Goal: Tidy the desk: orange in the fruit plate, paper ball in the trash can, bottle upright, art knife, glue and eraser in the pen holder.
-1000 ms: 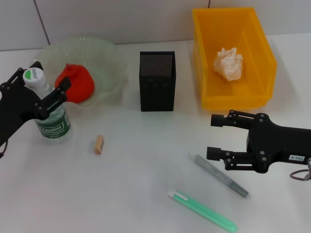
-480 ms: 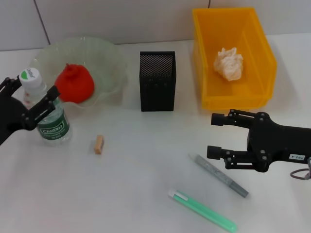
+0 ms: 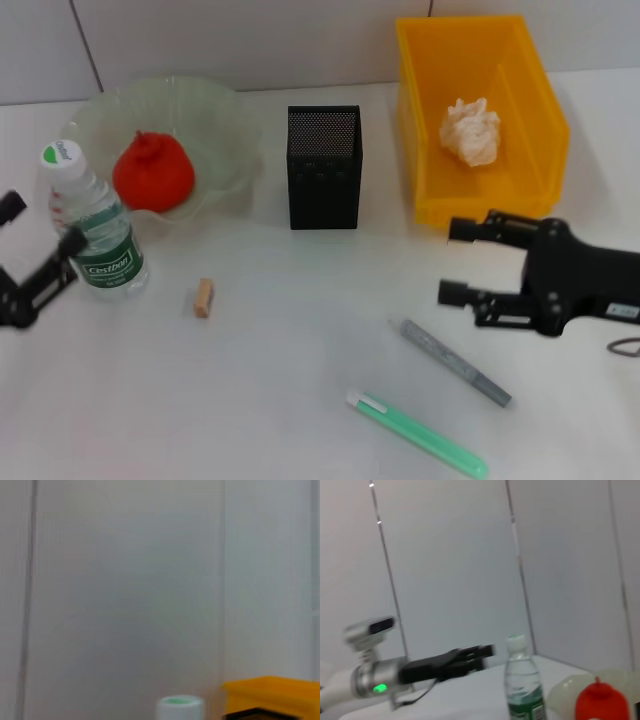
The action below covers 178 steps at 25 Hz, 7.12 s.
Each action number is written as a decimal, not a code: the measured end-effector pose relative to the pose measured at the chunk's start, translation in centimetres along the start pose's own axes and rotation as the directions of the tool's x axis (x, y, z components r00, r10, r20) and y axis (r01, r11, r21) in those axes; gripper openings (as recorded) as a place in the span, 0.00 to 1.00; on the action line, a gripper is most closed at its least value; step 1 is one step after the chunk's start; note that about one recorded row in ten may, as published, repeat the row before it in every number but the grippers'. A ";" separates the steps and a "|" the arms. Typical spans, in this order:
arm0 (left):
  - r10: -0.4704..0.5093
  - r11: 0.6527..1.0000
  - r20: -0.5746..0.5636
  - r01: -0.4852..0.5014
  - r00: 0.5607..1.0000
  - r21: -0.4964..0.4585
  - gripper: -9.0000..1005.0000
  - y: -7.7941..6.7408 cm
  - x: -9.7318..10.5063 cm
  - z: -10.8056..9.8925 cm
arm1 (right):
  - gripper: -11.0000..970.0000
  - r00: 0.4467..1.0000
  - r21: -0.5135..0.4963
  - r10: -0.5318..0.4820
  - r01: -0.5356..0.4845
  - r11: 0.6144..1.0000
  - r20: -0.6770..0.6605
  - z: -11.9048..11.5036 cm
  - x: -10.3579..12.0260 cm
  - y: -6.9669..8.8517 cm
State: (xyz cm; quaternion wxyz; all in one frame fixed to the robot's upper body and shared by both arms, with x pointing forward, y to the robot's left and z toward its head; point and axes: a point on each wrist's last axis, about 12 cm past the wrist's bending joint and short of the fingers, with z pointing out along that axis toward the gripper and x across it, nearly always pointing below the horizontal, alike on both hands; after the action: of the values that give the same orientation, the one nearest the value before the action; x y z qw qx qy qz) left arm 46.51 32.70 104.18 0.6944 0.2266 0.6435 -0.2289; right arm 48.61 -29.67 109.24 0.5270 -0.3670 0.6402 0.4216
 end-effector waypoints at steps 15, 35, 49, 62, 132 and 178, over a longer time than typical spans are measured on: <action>-0.082 0.920 -0.075 0.104 0.994 0.379 0.79 -3.6 -0.3 -1.1 | 0.82 0.948 0.023 0.145 -0.145 0.989 -0.282 -0.7 -9.7 -2.7; -0.043 0.910 -0.230 0.133 0.972 0.392 0.78 -2.5 0.2 0.5 | 0.82 0.349 0.104 0.074 0.070 0.992 -0.934 14.0 -15.8 3.6; -0.029 0.918 -0.240 0.122 0.970 0.379 0.78 -2.3 0.4 0.6 | 0.82 0.345 0.155 0.146 -0.003 0.988 -0.927 17.8 -12.7 5.8; 0.002 0.915 -0.224 0.089 0.975 0.394 0.78 -1.8 -0.4 1.1 | 0.82 0.307 0.168 0.179 -0.064 0.984 -0.935 17.0 -10.6 5.2; 0.003 0.889 -0.261 0.116 0.965 0.443 0.78 -2.5 0.0 1.4 | 0.80 0.277 0.197 0.180 0.034 0.980 -0.944 19.8 -4.9 5.2; 0.014 0.887 -0.257 0.107 0.966 0.450 0.78 -2.6 0.0 1.7 | 0.32 0.232 0.156 0.137 0.067 0.985 -0.963 20.7 -5.0 5.5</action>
State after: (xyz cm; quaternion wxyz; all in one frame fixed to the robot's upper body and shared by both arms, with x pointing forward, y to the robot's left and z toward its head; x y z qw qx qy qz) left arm 46.30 29.60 104.22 0.5274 0.3961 0.6594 -0.3608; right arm 52.03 -8.34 113.13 0.0358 -0.4898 0.8690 0.0607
